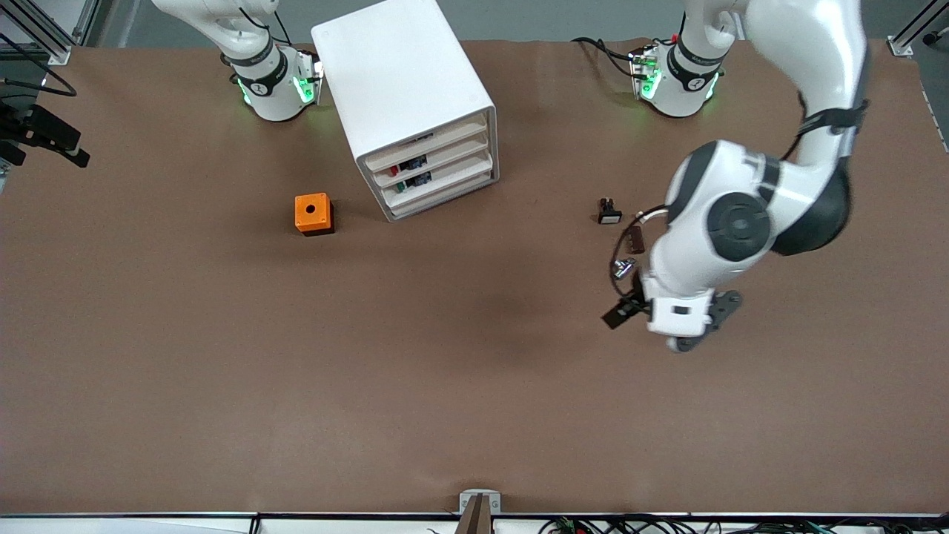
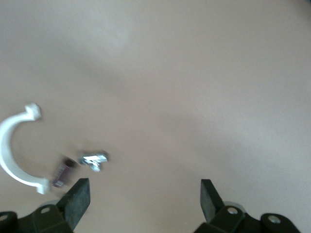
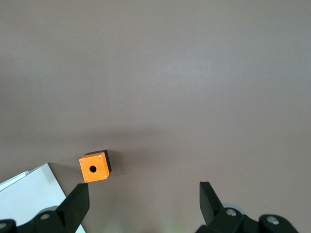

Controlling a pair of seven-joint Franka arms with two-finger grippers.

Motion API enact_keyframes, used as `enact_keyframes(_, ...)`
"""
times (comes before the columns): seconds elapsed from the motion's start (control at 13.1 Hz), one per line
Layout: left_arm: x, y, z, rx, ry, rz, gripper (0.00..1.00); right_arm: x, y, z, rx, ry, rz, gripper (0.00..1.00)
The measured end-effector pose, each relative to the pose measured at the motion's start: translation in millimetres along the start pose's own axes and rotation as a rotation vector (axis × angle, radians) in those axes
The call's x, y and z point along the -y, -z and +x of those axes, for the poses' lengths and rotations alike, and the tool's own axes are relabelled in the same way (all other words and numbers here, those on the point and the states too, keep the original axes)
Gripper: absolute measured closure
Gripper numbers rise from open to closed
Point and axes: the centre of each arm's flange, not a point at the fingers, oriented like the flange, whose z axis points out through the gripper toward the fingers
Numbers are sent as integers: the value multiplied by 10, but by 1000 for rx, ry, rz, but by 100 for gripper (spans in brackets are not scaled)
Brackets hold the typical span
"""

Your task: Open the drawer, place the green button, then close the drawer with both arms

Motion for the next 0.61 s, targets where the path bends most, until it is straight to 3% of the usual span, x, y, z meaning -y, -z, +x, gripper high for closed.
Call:
enact_keyframes(0.3, 617, 655, 415, -30, -15, -15, 0, 1, -18, -5, 11, -2, 1, 0)
enact_keyframes(0.61, 1162, 1268, 463, -36, -169, 7, 0, 2, -22, -6, 14, -4, 1, 0)
